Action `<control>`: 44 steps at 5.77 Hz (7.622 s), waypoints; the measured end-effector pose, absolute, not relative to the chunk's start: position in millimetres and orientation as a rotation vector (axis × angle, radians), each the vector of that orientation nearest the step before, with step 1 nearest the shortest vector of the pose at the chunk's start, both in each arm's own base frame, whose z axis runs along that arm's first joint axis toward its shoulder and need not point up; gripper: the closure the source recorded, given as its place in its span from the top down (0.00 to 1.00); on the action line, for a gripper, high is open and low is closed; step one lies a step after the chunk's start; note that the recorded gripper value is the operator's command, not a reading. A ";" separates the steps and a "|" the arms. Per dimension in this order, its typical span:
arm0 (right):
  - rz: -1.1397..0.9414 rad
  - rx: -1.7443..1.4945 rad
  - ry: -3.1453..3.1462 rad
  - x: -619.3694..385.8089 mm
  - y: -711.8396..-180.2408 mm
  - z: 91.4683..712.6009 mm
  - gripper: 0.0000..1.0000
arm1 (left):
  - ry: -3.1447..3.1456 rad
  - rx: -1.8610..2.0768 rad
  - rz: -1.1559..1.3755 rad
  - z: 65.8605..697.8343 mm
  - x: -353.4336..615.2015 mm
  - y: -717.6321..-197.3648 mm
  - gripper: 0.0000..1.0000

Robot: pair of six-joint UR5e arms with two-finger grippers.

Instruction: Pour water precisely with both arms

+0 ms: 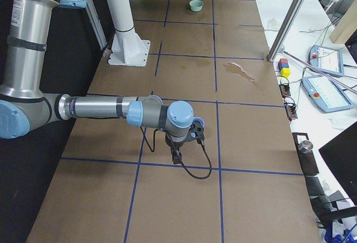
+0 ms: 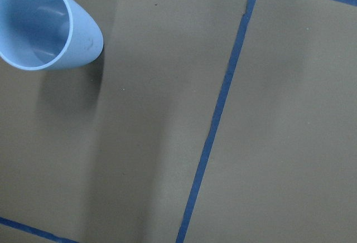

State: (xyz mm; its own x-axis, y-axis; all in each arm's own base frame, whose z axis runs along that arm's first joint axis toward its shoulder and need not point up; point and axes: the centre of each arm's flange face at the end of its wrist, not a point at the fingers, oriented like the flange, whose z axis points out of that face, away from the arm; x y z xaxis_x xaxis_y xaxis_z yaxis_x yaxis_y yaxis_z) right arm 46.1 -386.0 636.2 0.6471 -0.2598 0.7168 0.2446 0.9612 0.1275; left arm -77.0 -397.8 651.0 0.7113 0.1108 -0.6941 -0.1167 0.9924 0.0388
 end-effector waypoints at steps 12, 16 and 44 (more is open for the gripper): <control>-0.298 0.063 -0.842 43.5 -386.5 632.1 1.00 | 0.898 -0.090 -0.016 658.0 153.0 -471.1 0.80; -0.302 0.068 -0.842 43.4 -386.8 630.5 1.00 | 0.893 -0.113 0.005 663.1 167.5 -465.1 0.11; -0.242 0.303 -0.942 -69.4 -363.5 563.8 1.00 | 1.140 0.028 -0.141 246.6 339.1 -454.7 1.00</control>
